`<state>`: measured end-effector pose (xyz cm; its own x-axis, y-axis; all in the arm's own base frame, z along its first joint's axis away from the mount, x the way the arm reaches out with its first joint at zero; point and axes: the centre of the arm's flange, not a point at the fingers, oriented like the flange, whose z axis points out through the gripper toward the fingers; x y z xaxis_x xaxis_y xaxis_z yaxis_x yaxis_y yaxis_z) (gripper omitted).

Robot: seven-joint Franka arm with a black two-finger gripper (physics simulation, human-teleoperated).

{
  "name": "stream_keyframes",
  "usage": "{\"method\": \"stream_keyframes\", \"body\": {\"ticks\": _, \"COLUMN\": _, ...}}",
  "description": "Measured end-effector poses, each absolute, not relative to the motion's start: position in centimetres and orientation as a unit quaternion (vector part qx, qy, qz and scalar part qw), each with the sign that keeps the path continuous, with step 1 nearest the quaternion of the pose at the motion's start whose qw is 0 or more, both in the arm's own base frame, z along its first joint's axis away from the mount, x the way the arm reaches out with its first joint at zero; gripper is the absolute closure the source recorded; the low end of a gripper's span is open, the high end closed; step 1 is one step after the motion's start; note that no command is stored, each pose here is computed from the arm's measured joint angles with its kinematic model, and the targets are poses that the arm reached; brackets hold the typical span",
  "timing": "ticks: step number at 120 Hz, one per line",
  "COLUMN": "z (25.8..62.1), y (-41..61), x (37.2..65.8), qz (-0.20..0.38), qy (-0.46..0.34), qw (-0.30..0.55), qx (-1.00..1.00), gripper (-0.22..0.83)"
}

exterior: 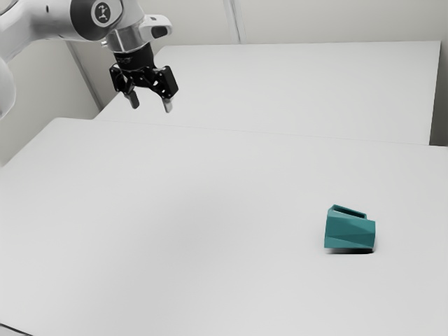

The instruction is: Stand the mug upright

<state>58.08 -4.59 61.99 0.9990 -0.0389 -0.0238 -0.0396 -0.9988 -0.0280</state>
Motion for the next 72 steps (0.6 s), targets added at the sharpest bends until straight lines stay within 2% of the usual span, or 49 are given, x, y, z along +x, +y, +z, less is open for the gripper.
{"method": "stream_keyframes", "body": {"ticks": 28, "z": 62.2, "y": -5.0, "x": 58.0, "qz": 0.005, "qy": 0.011, "qw": 0.014, "qx": -1.000, "gripper": 0.00}}
{"method": "stream_keyframes", "body": {"ticks": 44, "z": 61.6, "y": -6.0, "x": 57.7, "qz": 0.010, "qy": 0.005, "qw": -0.037, "qx": -0.999, "gripper": 0.00}}
{"method": "stream_keyframes", "body": {"ticks": 72, "z": 56.1, "y": -8.9, "x": 56.8, "qz": 0.021, "qy": -0.009, "qw": -0.133, "qx": -0.991, "gripper": 0.00}}
